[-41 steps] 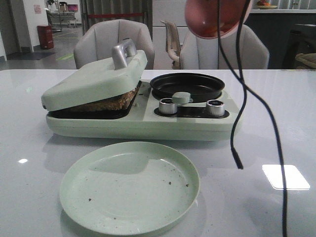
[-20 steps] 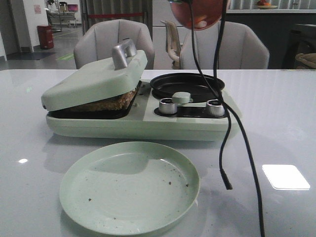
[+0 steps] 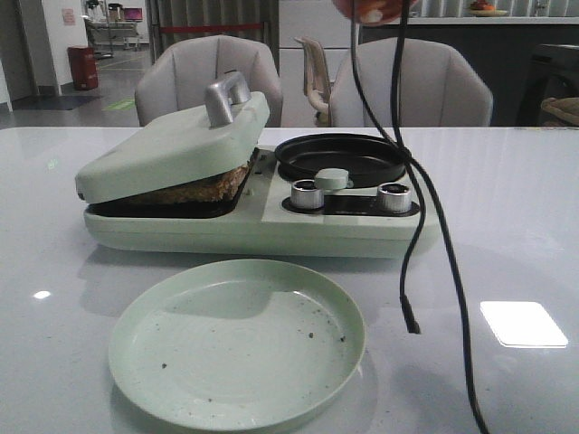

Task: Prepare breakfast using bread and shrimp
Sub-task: 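Tilt the pink bowl over the black pan to pour the shrimp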

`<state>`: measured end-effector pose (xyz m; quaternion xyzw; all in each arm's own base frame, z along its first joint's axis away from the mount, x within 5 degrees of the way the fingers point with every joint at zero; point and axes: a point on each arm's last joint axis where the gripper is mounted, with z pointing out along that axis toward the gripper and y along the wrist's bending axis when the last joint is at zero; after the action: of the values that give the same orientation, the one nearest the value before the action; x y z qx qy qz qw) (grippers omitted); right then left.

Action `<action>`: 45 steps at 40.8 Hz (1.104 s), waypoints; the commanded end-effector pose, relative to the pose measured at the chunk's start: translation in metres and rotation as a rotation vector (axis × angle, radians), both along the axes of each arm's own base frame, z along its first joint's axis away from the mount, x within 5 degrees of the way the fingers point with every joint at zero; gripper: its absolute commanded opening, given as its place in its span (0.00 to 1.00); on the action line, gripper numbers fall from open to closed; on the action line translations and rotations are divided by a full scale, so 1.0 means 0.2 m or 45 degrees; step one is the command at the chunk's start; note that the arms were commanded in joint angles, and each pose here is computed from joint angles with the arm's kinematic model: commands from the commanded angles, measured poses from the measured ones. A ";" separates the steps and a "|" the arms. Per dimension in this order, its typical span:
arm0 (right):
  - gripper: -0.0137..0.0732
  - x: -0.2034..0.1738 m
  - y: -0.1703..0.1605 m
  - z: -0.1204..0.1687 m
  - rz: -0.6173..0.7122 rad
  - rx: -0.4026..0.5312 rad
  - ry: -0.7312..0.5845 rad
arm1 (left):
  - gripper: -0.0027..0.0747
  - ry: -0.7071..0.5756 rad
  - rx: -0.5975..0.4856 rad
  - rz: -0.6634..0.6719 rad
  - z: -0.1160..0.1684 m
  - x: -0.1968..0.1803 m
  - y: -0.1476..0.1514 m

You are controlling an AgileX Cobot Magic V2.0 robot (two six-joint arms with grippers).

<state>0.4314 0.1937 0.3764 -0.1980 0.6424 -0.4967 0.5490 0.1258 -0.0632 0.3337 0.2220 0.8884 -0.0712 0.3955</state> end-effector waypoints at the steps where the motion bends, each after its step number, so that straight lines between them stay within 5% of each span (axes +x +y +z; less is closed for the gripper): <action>1: 0.21 -0.09 -0.06 0.25 -0.041 -0.021 -0.187 | 0.18 -0.114 -0.066 -0.004 0.07 0.02 -0.01; 13: 0.21 0.02 0.00 -0.05 -0.114 -0.232 0.013 | 0.18 -0.119 -0.069 -0.004 0.07 0.02 -0.01; 34: 0.21 -0.03 0.04 -0.02 -0.106 -0.228 -0.004 | 0.18 -0.125 -0.068 -0.005 0.08 0.02 -0.01; 37: 0.21 -0.08 0.06 0.04 -0.104 -0.165 -0.052 | 0.18 -0.125 -0.068 -0.005 0.08 0.02 -0.01; 40: 0.21 -0.07 0.08 -0.03 -0.014 0.055 0.002 | 0.18 -0.127 -0.070 -0.005 0.08 0.02 -0.01; 45: 0.21 -0.03 0.08 -0.13 -0.067 -0.228 0.038 | 0.18 -0.131 -0.072 -0.005 0.08 0.02 -0.01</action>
<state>0.4331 0.2206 0.3178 -0.2593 0.6620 -0.5015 0.4930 0.1265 -0.0635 0.3345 0.2219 0.8858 -0.0720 0.4011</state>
